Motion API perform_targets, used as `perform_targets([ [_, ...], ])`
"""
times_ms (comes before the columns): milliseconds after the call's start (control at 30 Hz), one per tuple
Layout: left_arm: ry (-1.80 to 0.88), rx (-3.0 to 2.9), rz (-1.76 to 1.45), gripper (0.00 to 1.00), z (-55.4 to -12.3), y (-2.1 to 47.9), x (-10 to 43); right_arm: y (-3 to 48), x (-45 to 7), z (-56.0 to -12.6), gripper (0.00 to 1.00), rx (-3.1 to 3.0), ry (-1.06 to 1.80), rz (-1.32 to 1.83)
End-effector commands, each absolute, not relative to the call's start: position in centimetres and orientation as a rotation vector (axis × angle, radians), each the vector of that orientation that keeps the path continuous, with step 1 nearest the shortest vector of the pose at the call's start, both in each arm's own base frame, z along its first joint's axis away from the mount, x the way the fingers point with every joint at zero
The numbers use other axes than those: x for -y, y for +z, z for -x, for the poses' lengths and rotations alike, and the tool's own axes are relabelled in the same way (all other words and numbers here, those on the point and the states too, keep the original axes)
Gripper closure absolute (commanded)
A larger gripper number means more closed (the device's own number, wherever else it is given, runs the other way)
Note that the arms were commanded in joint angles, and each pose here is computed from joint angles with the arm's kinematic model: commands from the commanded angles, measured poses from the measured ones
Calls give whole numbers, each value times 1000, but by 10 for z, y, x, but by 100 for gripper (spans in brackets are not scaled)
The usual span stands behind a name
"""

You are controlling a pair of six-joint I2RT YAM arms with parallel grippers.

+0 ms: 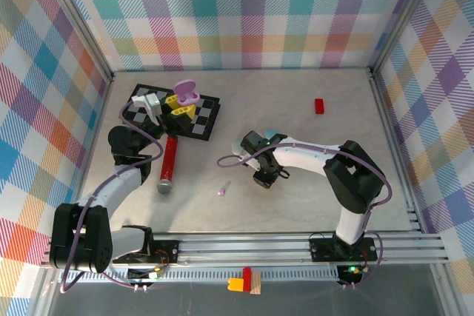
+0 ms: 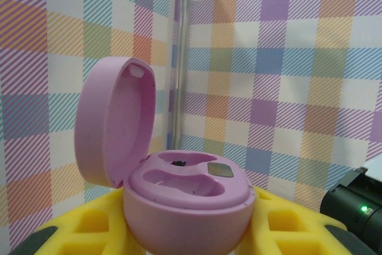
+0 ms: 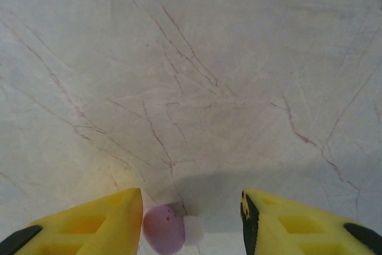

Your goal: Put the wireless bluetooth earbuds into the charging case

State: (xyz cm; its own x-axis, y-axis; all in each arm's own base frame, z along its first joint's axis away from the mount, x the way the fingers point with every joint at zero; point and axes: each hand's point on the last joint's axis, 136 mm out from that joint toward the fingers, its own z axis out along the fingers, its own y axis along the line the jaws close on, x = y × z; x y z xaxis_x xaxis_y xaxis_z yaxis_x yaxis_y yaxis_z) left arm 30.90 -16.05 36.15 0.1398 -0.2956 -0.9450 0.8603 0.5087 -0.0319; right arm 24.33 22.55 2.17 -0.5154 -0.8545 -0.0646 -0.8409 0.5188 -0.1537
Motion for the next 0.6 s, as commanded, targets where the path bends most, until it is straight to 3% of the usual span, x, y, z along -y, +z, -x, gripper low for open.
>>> perform_targets([
  [0,-896,-1102,-651,67,-300,372,158,22,-222,-244,51,-2637,-216,1473],
  [567,-897,-1103,-651,67,-300,373,158,28,-206,-264,55,-2728,-340,1254],
])
